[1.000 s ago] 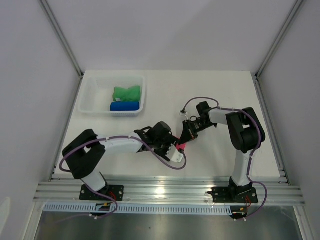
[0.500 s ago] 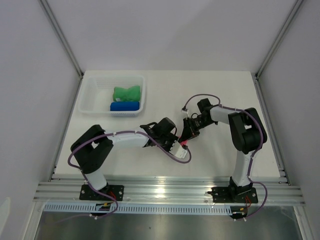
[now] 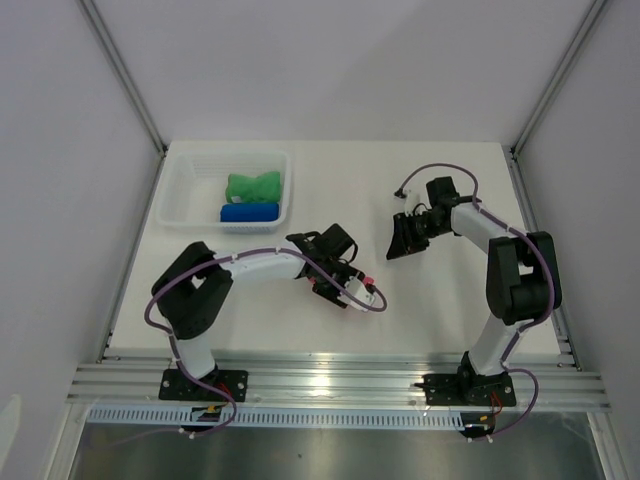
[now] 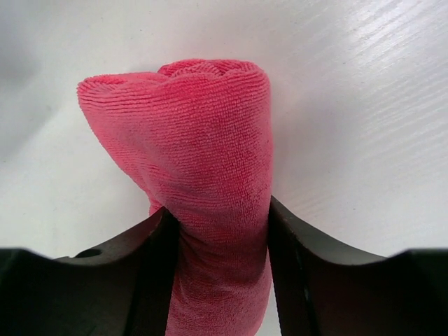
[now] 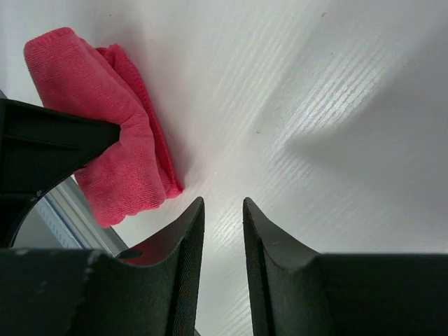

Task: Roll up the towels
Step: Place the rolled towel into the container

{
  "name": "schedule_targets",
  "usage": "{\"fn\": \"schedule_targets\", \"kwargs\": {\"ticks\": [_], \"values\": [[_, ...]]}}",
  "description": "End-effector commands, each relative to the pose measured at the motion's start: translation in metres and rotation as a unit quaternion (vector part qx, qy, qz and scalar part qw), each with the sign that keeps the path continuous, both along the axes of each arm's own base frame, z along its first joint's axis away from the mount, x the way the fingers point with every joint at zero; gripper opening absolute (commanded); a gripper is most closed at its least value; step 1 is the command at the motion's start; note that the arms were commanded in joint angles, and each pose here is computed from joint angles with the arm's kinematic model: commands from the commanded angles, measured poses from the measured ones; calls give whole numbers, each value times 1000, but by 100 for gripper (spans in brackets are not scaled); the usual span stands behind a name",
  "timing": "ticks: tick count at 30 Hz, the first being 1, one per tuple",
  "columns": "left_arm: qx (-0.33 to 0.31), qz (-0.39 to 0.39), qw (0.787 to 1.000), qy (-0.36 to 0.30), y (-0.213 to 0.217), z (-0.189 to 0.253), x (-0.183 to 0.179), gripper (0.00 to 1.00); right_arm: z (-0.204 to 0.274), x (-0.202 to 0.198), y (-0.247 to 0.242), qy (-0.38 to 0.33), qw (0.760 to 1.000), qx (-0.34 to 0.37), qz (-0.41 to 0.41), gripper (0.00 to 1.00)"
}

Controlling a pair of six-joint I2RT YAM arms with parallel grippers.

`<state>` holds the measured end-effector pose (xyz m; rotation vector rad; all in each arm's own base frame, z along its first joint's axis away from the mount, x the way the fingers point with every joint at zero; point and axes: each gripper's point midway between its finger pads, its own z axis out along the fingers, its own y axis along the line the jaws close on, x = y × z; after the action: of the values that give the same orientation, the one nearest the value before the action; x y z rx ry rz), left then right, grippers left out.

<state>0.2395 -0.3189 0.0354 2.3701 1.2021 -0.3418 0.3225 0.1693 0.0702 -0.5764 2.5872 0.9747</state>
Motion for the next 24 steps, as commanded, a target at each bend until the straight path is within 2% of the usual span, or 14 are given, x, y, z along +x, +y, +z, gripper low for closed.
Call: {"fn": "schedule_targets", "kwargs": {"ticks": [1,4,8,11,14,15,18,23,24], "values": [[44,-5,996,76,17,-12,-26,54,10,4,-5,-21,1000,-20,1,31],[56,19,995,81,20,-12,-24,57,10,5,-8,-24,999,-27,-2,32],[80,63,992,78,26,-22,-16,86,14,4,-10,-30,999,-33,1,32],[96,97,989,60,28,-33,-8,86,21,4,-10,-36,999,-31,2,32],[86,134,987,32,22,-37,11,73,27,2,-12,-44,998,-38,6,32],[79,141,987,25,17,-36,17,61,28,1,-14,-45,998,-42,9,32],[61,161,985,19,7,-29,27,42,27,-4,-22,-42,997,-65,14,32],[73,156,984,42,12,-29,16,41,27,-4,-29,-45,996,-78,14,32],[75,155,984,40,14,-30,16,38,26,-3,-29,-46,996,-78,13,32]]}}
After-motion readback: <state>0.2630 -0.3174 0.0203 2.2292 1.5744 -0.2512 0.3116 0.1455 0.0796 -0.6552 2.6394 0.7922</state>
